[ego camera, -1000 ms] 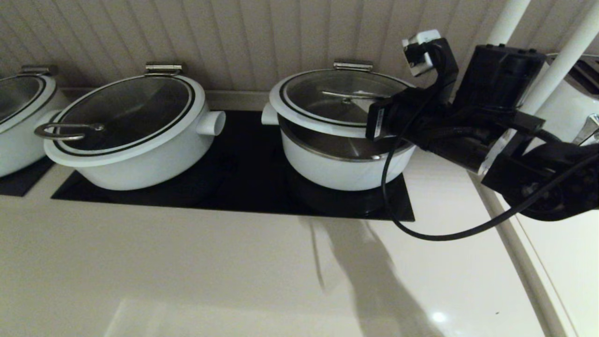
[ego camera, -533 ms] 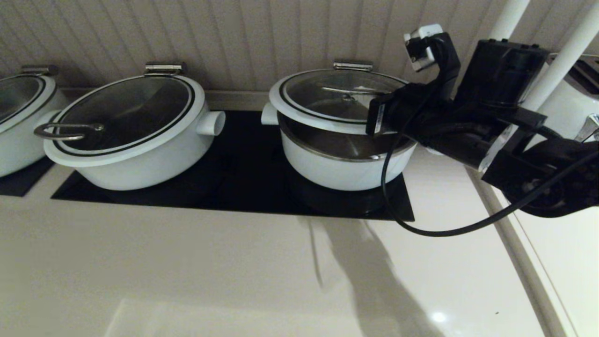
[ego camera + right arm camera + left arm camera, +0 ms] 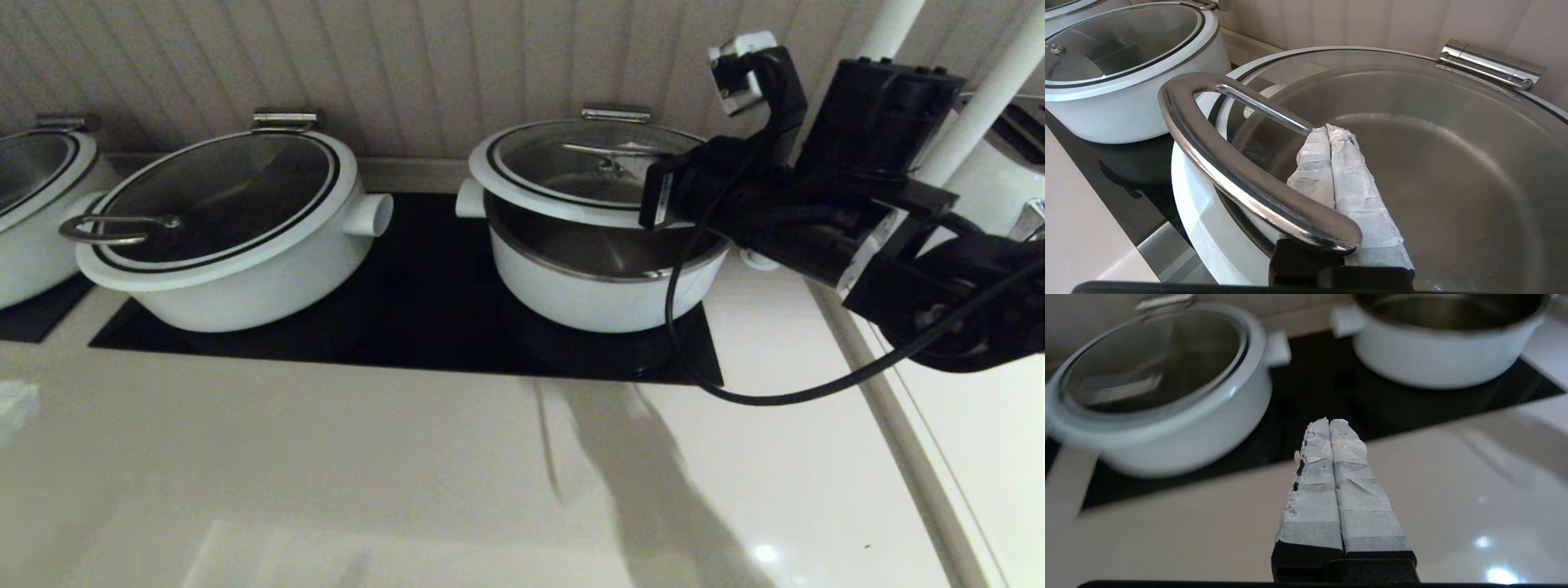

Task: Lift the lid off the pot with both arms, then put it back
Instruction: Hold the pot lid with the left arm

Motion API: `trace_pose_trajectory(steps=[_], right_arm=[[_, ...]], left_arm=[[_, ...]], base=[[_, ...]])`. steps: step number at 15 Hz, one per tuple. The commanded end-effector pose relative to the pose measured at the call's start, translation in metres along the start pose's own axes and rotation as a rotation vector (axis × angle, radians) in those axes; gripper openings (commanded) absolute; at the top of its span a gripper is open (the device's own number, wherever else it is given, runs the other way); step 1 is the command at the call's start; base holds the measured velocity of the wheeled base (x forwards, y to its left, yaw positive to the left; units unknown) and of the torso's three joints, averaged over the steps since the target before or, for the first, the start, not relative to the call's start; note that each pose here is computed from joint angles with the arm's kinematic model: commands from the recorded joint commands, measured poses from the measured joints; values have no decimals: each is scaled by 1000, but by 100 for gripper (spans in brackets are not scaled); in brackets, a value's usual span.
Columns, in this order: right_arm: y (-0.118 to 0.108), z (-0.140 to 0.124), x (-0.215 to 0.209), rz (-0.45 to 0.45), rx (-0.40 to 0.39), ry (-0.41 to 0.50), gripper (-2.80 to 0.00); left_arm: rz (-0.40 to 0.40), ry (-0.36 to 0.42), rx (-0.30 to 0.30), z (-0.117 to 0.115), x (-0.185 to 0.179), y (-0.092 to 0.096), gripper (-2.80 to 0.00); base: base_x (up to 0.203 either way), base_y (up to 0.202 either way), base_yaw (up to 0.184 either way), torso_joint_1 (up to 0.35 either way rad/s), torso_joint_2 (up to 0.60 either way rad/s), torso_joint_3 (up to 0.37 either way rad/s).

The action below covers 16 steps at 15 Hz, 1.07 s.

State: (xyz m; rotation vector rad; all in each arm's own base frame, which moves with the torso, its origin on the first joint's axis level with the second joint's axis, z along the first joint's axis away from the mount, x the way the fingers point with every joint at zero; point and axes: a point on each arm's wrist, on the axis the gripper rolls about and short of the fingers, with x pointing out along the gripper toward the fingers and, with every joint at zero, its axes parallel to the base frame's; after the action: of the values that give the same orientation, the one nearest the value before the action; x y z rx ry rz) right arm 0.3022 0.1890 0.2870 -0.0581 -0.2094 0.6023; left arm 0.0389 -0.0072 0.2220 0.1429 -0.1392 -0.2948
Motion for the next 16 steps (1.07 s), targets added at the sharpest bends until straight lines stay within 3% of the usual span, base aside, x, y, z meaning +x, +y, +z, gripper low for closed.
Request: trace_pose_trajectory(steps=[1,6,9,16], right_arm=[[0,0,2,0,-1,-4,-280],[-5,-1,12,-13,-4,-13,-280],[-9,-3,15,-22,-6,-12,-280],[-18,-4,22,-43,-11,-23,-280]], left_arm=[[-82,85,-29,1,49,8,-280],[-244,85,-43,0,110,-4,-280],[-311,90,-52,-7,142,-22,-280],[-354,85,-85,-19,220,-78,-280]], base=[[0,0,0,0,0,0],[0,0,0,0,0,0],[0,0,0,0,0,0],[0,0,0,0,0,0]])
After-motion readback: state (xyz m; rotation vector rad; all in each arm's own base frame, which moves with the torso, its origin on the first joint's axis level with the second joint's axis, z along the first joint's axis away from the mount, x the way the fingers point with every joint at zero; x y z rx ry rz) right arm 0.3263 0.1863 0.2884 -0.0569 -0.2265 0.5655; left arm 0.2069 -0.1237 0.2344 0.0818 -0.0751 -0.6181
